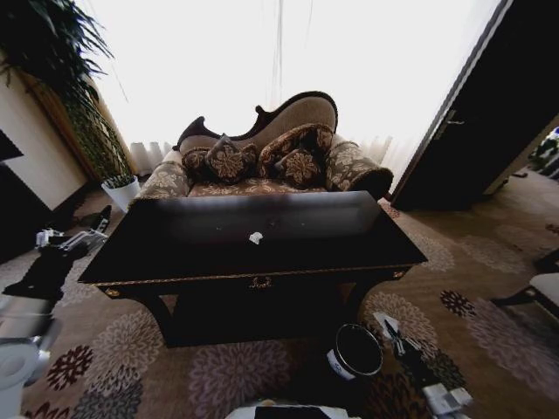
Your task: Move to the front of the table and place the trash on the table into the trash bin.
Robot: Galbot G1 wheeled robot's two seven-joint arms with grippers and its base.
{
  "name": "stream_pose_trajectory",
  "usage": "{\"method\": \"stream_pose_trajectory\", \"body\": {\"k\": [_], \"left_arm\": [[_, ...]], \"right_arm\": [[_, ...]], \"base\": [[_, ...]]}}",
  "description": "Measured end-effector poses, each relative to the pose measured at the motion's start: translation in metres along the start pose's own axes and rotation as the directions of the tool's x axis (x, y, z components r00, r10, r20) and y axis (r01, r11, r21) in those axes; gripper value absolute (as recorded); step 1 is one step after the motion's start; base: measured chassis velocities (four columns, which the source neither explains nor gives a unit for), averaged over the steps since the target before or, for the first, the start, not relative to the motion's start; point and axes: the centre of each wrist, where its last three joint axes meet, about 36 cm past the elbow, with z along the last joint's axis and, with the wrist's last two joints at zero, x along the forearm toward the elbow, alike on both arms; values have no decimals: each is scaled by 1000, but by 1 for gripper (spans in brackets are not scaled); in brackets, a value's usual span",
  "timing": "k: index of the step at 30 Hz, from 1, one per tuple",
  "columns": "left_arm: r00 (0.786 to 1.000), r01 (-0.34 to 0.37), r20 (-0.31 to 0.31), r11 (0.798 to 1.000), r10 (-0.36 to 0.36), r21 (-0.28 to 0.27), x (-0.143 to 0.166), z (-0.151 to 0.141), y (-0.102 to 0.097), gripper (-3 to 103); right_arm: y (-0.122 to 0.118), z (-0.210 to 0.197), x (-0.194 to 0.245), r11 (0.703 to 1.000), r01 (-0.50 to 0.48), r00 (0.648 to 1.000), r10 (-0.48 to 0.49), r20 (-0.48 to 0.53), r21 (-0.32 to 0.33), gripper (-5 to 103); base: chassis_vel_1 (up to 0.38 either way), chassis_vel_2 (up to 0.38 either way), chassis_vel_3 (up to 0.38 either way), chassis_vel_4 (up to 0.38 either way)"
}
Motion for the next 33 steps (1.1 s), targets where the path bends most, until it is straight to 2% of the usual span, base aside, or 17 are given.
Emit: {"method": "stream_pose_trajectory", "body": {"k": [8, 10, 17, 20, 22, 25, 33], "left_arm": [[1000, 4, 2, 1000, -4, -9, 3, -5, 1, 100], [1000, 5, 0, 1000, -5, -12, 3, -6, 1, 100], [1000, 6, -9, 1000, -6, -15, 5, -6, 0, 100], [1000, 4, -17, 1000, -4, -21, 6, -7, -1, 100], [1000, 4, -18, 1000, -4, -22, 6, -7, -1, 100], [1000, 4, -26, 999, -5, -35, 8, -10, -1, 100], [999, 4, -38, 999, -6, -50, 11, -14, -2, 100]], "right_arm": [[9, 19, -10, 999, -28, 993, 30, -118, 18, 0], [8, 29, -9, 999, -21, 984, 27, -178, 34, 0], [13, 50, -8, 998, -21, 959, 38, -282, 65, 0], [22, 63, -15, 995, -47, 926, 76, -371, 89, 0], [23, 65, -15, 995, -50, 921, 81, -380, 90, 0], [31, 80, -24, 994, -56, 892, 91, -443, 91, 0], [46, 98, -43, 995, -75, 862, 99, -498, 69, 0]], "base": [[0, 0, 0, 0], [0, 0, 0, 0], [0, 0, 0, 0], [0, 0, 0, 0], [0, 0, 0, 0], [0, 0, 0, 0], [0, 0, 0, 0]]}}
